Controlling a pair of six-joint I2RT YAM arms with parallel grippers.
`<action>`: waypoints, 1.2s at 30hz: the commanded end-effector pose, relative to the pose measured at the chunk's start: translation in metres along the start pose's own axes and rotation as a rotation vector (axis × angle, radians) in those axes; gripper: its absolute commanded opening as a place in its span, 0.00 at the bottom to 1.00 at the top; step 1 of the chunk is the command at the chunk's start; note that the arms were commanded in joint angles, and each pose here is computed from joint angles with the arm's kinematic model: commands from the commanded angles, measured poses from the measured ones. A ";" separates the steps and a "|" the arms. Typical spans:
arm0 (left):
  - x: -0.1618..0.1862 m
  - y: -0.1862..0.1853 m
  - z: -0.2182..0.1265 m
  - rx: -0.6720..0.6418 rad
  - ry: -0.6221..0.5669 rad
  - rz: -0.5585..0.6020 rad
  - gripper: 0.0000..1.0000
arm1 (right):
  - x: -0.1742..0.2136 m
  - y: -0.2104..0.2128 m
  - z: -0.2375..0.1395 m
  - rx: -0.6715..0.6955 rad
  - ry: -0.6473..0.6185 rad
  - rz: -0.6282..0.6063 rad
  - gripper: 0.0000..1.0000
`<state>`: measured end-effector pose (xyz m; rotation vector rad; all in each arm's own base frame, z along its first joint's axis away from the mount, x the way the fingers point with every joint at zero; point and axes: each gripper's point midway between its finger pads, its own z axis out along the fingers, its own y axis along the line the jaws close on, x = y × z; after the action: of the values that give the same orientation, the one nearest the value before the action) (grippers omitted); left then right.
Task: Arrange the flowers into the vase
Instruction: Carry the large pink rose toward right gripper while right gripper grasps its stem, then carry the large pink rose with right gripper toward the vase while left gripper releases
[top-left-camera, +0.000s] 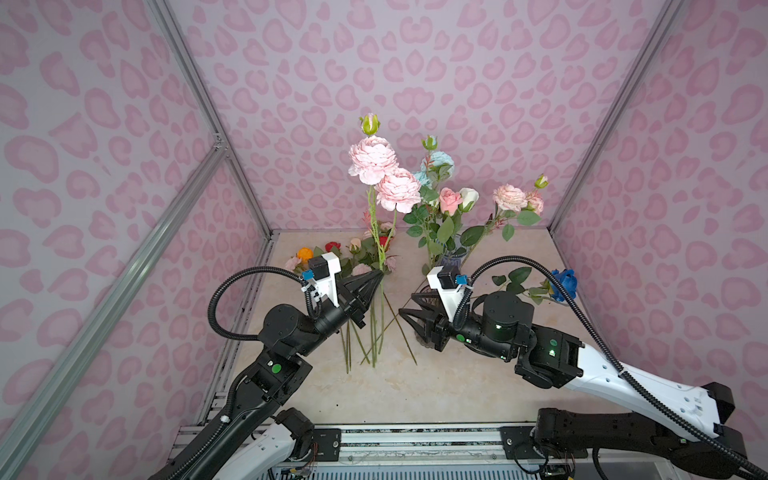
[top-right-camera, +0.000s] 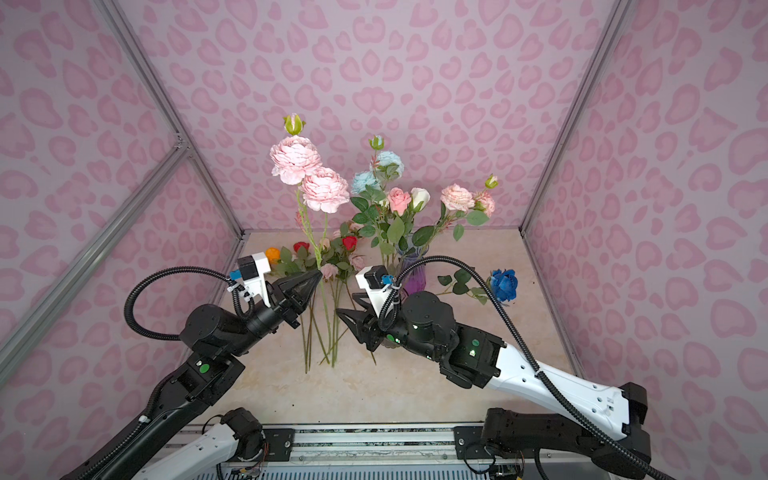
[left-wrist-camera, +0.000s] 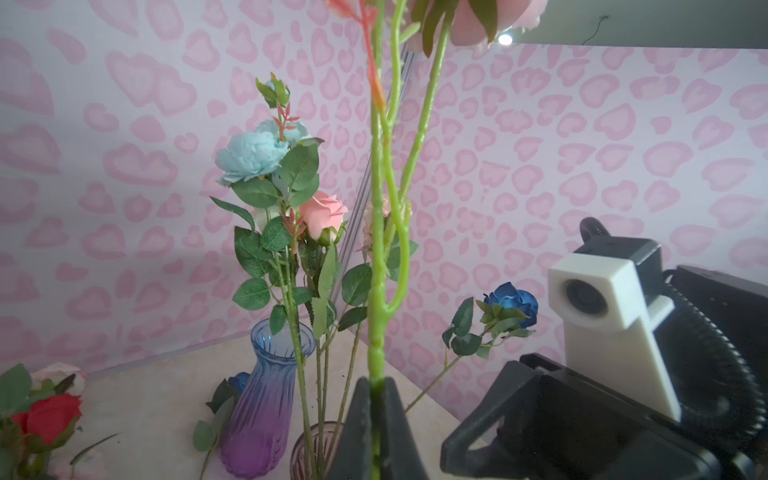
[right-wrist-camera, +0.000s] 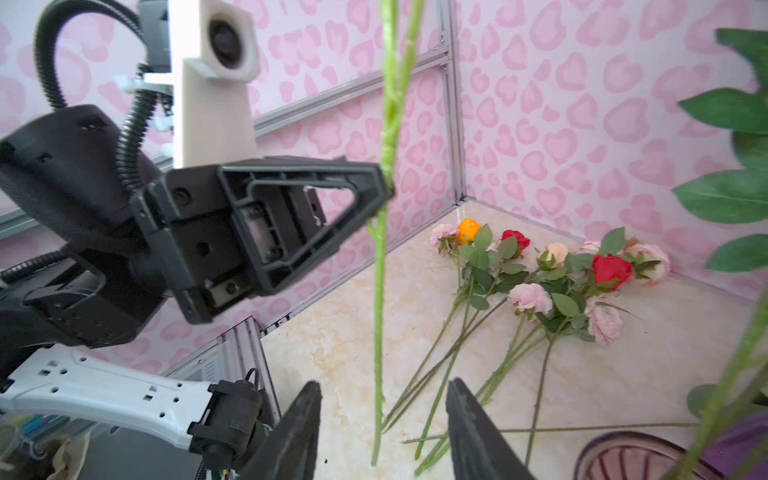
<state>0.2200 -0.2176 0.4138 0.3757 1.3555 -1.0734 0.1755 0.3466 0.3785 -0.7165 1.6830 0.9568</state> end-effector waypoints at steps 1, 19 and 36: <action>-0.019 -0.018 -0.002 0.065 -0.077 0.000 0.03 | -0.009 0.011 0.010 -0.046 -0.023 0.037 0.50; -0.023 -0.025 -0.013 0.075 -0.093 0.003 0.03 | -0.028 0.008 0.048 -0.018 -0.062 0.029 0.09; -0.007 0.032 -0.060 -0.263 -0.129 -0.009 0.54 | -0.046 -0.027 0.017 0.205 -0.114 -0.130 0.00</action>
<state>0.2008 -0.1742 0.4112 0.2129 1.3247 -0.9961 0.2088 0.3665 0.4073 -0.6531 1.6153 0.8476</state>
